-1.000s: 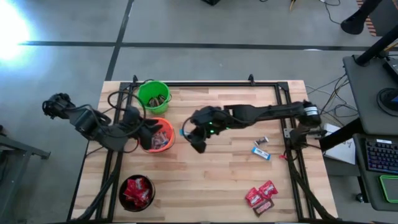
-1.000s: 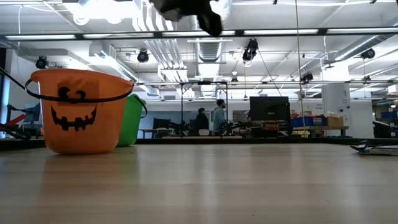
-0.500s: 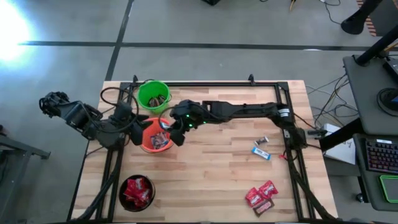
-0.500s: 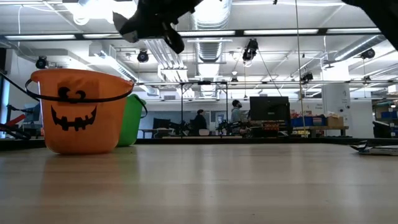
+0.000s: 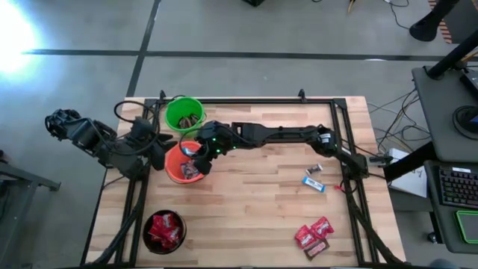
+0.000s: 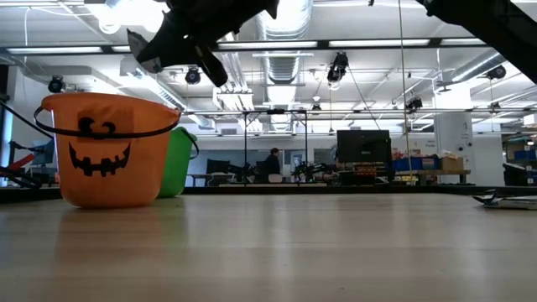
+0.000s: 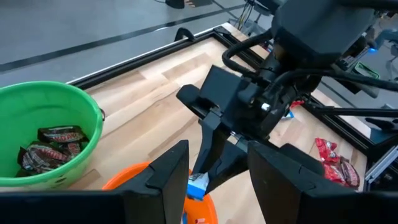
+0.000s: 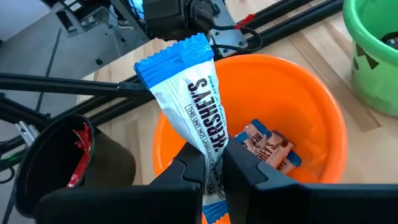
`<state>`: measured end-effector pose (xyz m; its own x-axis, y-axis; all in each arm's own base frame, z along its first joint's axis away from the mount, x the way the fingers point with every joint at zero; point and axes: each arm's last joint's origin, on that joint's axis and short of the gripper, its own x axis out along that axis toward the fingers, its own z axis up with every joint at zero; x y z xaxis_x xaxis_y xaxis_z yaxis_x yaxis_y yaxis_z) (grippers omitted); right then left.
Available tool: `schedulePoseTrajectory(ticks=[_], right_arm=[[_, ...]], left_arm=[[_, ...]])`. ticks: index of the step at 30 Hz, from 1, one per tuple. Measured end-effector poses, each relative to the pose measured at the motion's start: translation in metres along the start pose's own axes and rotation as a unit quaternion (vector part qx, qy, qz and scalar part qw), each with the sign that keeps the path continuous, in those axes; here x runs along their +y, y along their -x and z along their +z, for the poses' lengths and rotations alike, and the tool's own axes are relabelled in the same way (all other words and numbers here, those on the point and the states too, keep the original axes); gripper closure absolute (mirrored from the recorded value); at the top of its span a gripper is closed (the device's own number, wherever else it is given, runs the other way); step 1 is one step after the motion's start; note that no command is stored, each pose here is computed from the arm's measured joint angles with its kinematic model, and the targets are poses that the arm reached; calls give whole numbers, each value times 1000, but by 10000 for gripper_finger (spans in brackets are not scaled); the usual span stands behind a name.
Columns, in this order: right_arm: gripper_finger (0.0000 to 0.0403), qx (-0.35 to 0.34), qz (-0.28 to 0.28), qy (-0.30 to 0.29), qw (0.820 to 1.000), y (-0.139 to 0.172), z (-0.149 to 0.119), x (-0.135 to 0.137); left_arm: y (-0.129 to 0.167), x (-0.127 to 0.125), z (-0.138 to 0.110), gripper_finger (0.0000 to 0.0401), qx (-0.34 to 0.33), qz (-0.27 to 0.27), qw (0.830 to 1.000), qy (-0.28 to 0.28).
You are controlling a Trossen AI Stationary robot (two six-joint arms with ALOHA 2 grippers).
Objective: Organize candy in baskets
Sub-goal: Put the white chocolate into the orange bucket
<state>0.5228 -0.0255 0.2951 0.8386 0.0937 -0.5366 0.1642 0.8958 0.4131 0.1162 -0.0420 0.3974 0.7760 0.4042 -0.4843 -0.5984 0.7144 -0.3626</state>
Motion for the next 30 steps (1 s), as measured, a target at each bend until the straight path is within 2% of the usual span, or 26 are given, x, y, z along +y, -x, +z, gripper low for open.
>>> schedulePoseTrajectory(ticks=[5, 16, 21, 26, 28, 30], right_arm=[[354, -2, -3, 6, 1000, 2, 2, -3], [219, 7, -8, 7, 1000, -6, -2, -8], [192, 8, -9, 2, 1000, -5, -2, -8], [196, 88, -50, -31, 994, 12, -11, -13], [202, 146, -81, -57, 984, 26, -18, -15], [207, 215, -118, -67, 967, 39, -28, -16]], left_arm=[[2, 3, 1, 255, -1, -1, 1000, 2], [3, 5, 1, 255, 1, 1, 1000, -1], [3, 6, 1, 255, 1, 3, 1000, -3], [3, 6, 1, 255, 1, 3, 1000, -3], [3, 6, 1, 255, 1, 3, 1000, -3], [3, 6, 1, 255, 1, 3, 1000, 0]])
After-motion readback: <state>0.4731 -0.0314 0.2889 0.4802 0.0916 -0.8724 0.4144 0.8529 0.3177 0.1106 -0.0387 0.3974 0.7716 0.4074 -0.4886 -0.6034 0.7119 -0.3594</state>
